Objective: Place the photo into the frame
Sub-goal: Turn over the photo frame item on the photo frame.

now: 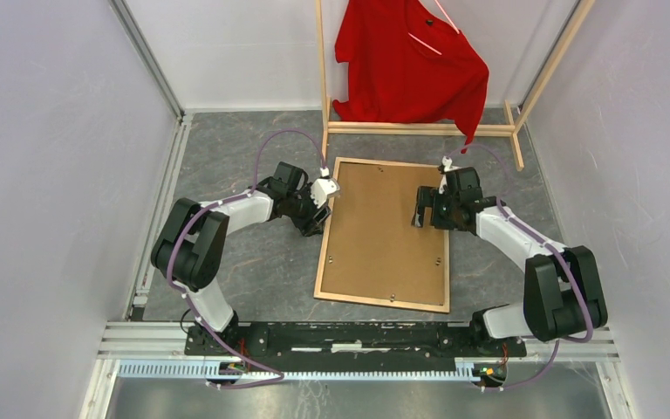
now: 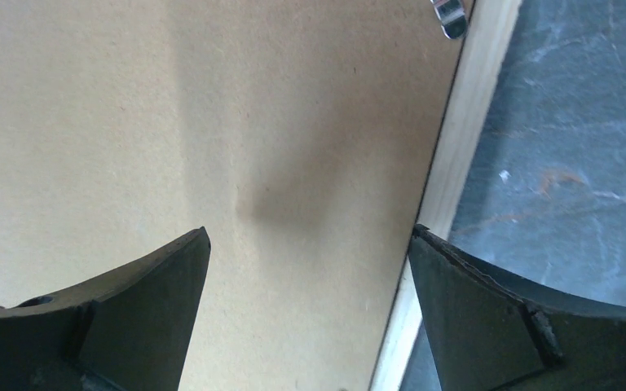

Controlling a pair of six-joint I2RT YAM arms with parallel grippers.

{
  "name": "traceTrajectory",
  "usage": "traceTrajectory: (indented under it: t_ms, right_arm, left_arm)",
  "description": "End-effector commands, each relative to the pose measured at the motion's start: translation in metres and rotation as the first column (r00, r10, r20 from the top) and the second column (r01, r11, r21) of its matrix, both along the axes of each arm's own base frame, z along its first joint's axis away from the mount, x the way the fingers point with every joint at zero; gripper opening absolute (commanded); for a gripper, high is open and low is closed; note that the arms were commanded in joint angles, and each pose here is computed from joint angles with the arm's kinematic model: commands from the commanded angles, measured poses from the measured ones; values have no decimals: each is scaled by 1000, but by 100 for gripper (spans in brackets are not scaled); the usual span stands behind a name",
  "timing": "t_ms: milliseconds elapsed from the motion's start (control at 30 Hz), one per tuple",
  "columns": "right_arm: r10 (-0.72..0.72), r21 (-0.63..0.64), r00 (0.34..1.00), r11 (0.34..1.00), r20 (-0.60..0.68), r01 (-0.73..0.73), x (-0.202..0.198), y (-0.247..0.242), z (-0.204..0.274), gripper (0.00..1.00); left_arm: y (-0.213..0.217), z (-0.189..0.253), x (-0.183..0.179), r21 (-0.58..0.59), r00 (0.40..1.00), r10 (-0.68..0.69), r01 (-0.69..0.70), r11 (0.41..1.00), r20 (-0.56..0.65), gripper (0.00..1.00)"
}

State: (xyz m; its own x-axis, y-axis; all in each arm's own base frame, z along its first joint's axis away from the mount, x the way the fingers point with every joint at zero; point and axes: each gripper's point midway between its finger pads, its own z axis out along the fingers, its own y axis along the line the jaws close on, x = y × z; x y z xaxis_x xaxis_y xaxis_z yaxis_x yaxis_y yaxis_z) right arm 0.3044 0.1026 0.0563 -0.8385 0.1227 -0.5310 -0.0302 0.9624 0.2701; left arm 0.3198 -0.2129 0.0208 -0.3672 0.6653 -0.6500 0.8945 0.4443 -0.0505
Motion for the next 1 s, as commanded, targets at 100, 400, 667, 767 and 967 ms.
traceTrajectory:
  t_ms: [100, 400, 667, 767, 967]
  right_arm:
    - [-3, -162, 999, 987, 53, 11, 17, -17, 25, 98]
    - [20, -110, 963, 994, 270, 10, 30, -10, 88, 98]
    - [175, 32, 901, 978, 397, -205, -15, 44, 115, 89]
    - [221, 32, 909, 968, 353, -248, -50, 57, 93, 39]
    - [275, 99, 926, 946, 259, -308, -124, 81, 35, 0]
  left_arm:
    - [-4, 9, -4, -7, 999, -36, 36, 999, 6, 67]
    - [-4, 18, -6, -8, 999, -38, 38, 999, -1, 70]
    - [-9, 35, -8, -37, 999, -45, 44, 998, -12, 73]
    - [-8, 34, -8, -34, 999, -42, 42, 999, -14, 73]
    - [-7, 36, -10, -27, 999, -41, 40, 999, -21, 73]
